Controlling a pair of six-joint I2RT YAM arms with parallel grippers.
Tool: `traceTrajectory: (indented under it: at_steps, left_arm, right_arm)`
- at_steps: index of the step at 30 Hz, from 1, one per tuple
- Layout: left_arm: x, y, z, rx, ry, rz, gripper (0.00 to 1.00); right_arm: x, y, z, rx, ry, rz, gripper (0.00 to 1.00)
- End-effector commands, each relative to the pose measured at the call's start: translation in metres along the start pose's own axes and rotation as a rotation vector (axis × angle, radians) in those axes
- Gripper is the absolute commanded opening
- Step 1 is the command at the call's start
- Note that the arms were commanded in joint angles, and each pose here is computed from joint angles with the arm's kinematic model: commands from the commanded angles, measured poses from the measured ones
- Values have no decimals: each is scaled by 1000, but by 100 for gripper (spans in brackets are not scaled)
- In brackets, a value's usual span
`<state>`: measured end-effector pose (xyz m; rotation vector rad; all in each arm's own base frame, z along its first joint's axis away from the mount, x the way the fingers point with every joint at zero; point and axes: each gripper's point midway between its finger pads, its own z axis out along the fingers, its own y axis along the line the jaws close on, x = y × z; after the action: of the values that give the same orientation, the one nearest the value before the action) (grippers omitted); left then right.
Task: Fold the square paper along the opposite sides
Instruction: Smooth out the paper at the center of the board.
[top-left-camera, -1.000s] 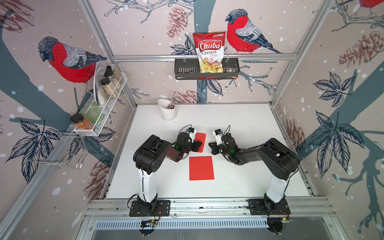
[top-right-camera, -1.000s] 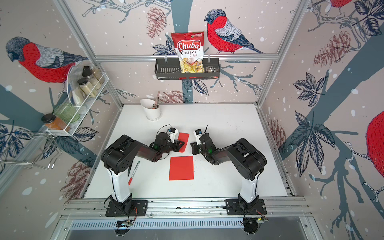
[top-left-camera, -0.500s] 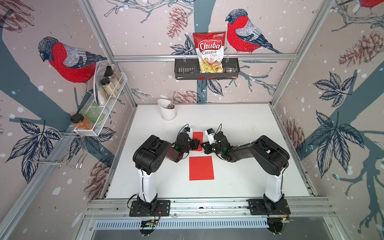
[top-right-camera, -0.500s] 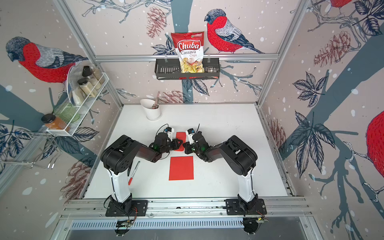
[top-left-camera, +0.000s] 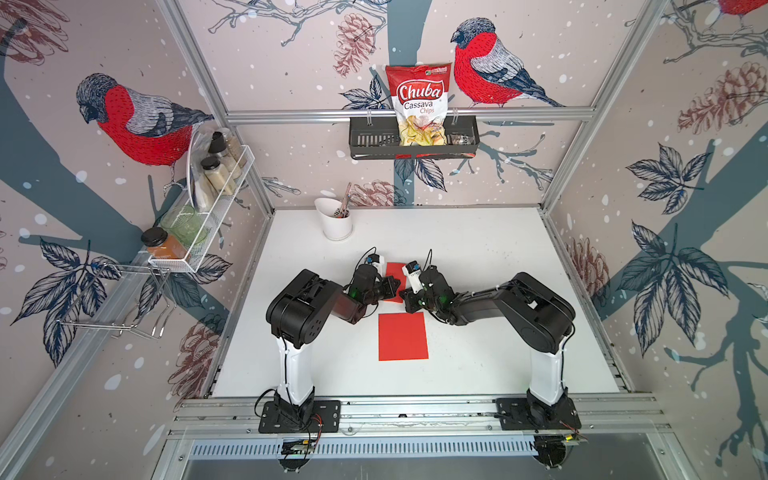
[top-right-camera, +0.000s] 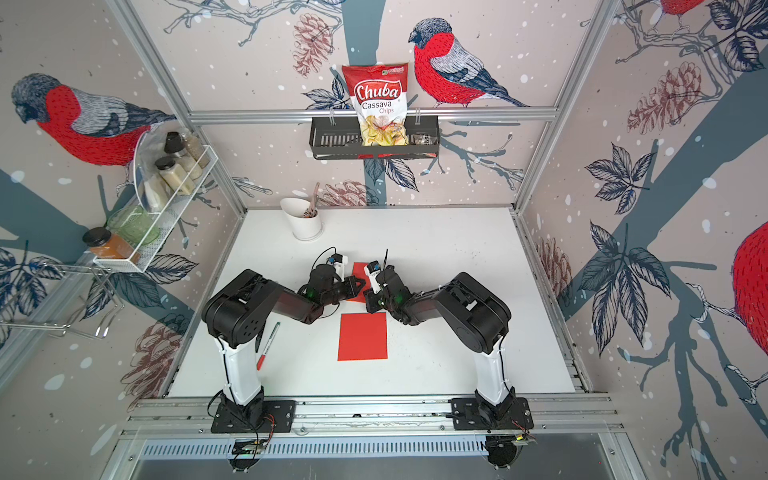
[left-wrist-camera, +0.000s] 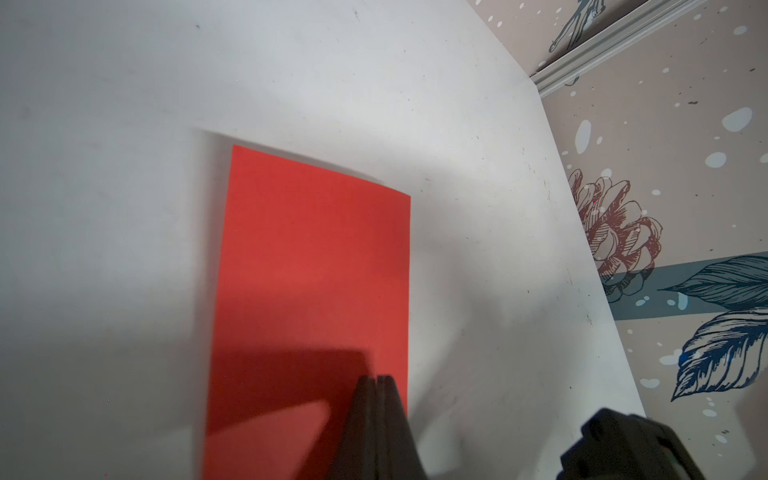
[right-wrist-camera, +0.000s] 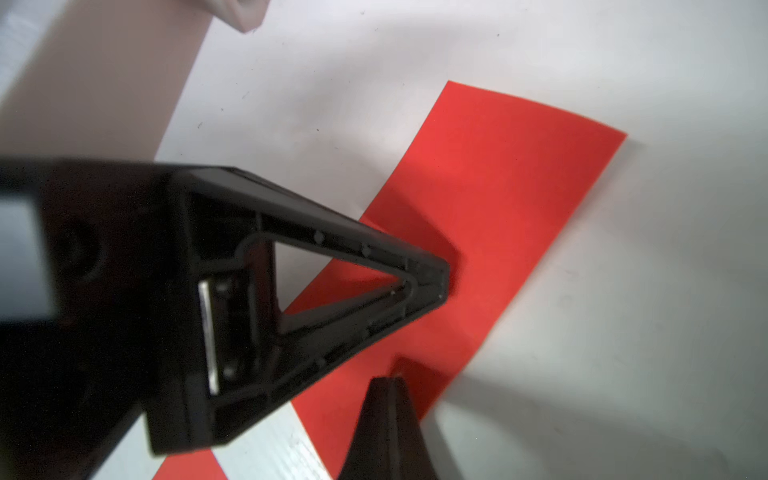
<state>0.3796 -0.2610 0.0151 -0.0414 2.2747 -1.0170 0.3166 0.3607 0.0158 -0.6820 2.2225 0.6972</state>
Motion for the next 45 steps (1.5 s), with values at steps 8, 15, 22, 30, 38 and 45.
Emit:
traceTrajectory:
  at_steps: [8, 15, 22, 30, 38, 45]
  left_arm:
    - [51, 53, -5, -177, 173, -78, 0]
    - [55, 56, -3, -176, 187, -72, 0]
    - [45, 48, -4, -166, 181, -24, 0]
    - [47, 46, 0, -150, 197, -21, 0]
    - [-10, -23, 5, -55, 126, 184, 0]
    - [11, -32, 31, -57, 199, 257, 0]
  right_arm:
    - [18, -23, -26, 132, 52, -107, 0]
    - [-36, 4, -40, -3, -138, -104, 0]
    - [-9, -6, -28, 22, -60, -78, 0]
    - [38, -20, -29, 84, 44, -62, 0]
    - [57, -27, -19, 97, 79, -48, 0]
    - [53, -31, -20, 101, 69, -44, 0]
